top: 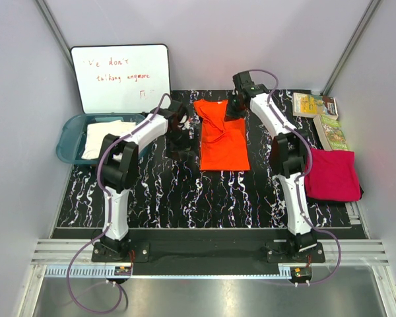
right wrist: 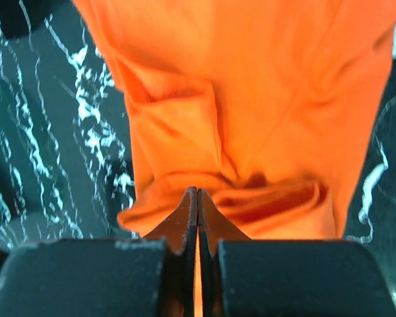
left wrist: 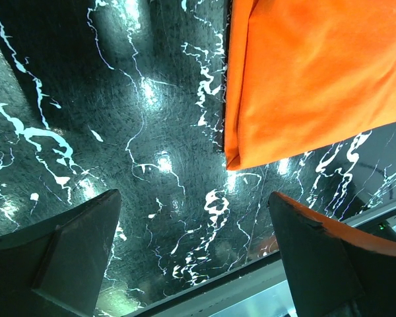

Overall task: Fold and stack the t-shirts
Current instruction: Fold the folded rectangular tshirt in 1/3 of the way

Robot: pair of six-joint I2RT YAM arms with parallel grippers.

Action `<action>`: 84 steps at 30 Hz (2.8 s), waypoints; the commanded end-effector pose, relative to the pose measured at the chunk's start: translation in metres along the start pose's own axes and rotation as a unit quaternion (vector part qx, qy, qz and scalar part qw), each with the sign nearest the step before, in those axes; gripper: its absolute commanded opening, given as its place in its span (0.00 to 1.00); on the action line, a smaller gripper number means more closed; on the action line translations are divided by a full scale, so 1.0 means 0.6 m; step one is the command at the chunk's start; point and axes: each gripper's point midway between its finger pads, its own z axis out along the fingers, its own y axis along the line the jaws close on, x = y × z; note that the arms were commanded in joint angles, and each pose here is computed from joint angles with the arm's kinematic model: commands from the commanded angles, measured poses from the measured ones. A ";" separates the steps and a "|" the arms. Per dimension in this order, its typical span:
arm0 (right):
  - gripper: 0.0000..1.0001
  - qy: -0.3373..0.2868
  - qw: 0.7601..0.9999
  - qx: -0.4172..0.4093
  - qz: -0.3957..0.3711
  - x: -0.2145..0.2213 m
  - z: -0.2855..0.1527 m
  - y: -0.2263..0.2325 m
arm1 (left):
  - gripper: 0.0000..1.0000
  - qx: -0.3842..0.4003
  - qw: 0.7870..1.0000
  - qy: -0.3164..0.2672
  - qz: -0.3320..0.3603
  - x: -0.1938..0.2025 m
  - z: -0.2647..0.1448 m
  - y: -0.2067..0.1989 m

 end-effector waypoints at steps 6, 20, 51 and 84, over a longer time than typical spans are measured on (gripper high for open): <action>0.00 -0.014 1.000 0.017 -0.004 -0.012 0.010 -0.003 | 0.99 0.006 1.000 -0.019 0.013 -0.007 -0.031 -0.008; 0.00 0.076 0.994 -0.080 -0.002 0.107 -0.120 0.042 | 0.00 0.038 0.993 -0.097 0.052 -0.151 -0.024 -0.070; 0.00 0.251 0.964 -0.082 0.003 0.294 -0.019 0.033 | 0.00 0.087 0.989 -0.117 -0.036 -0.222 0.093 -0.123; 0.00 0.283 0.958 -0.019 -0.030 0.333 -0.043 -0.024 | 0.00 0.041 0.959 -0.255 -0.115 -0.374 0.035 0.010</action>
